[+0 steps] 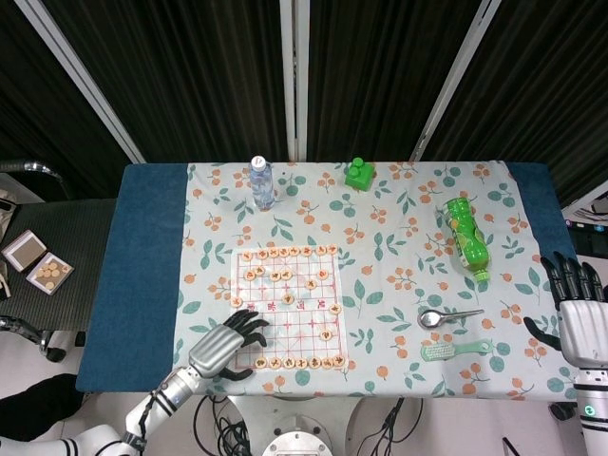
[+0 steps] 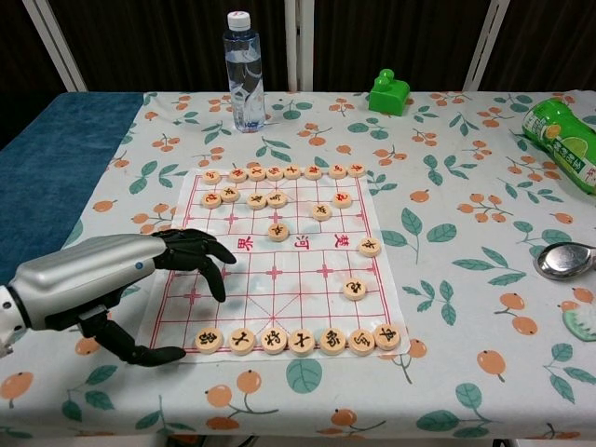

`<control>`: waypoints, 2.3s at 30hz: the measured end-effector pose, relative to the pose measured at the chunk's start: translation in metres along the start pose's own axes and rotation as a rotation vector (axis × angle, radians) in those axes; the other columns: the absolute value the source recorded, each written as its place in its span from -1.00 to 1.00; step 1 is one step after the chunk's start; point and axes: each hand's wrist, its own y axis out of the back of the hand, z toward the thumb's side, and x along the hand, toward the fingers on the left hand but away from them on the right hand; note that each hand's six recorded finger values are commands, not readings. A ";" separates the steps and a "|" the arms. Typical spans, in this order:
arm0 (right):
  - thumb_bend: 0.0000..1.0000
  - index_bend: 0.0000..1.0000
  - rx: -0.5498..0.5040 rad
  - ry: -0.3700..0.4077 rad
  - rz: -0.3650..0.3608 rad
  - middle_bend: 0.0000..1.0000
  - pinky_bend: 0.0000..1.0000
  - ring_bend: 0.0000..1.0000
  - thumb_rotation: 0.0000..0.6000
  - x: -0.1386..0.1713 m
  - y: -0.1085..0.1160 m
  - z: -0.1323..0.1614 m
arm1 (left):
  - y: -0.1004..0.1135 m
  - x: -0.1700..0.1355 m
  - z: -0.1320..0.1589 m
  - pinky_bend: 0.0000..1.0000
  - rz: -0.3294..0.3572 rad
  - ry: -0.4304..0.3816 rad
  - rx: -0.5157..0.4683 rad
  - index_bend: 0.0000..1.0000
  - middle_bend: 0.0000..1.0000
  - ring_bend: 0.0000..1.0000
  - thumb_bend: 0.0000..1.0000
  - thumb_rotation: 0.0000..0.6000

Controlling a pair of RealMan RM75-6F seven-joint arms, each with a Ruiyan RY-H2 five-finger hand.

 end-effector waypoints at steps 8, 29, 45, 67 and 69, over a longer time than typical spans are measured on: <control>-0.80 -1.00 -0.009 -0.003 0.003 -1.00 -1.00 -1.00 1.00 0.001 0.002 -0.004 | -0.005 0.003 -0.002 -1.00 0.007 -0.003 -0.015 -0.21 -0.73 -1.00 -0.49 1.00; -0.80 -1.00 -0.006 -0.023 0.005 -1.00 -1.00 -1.00 1.00 0.004 0.003 -0.013 | -0.014 0.011 0.004 -1.00 0.019 -0.041 0.046 -0.11 -0.70 -1.00 -0.47 1.00; -0.80 -1.00 -0.003 -0.024 0.009 -1.00 -1.00 -1.00 1.00 0.005 0.001 -0.013 | -0.017 0.012 0.005 -1.00 0.008 -0.050 0.056 -0.06 -0.69 -1.00 -0.43 1.00; -0.80 -1.00 -0.011 -0.020 0.000 -1.00 -1.00 -1.00 1.00 0.004 0.003 -0.012 | 0.008 0.016 0.012 -0.99 0.056 -0.071 0.031 -0.01 -0.69 -1.00 -0.38 1.00; -0.80 -1.00 -0.013 -0.024 -0.011 -1.00 -1.00 -1.00 1.00 0.004 0.005 -0.013 | 0.016 0.021 0.011 -0.97 0.066 -0.062 0.011 -0.01 -0.69 -1.00 -0.38 1.00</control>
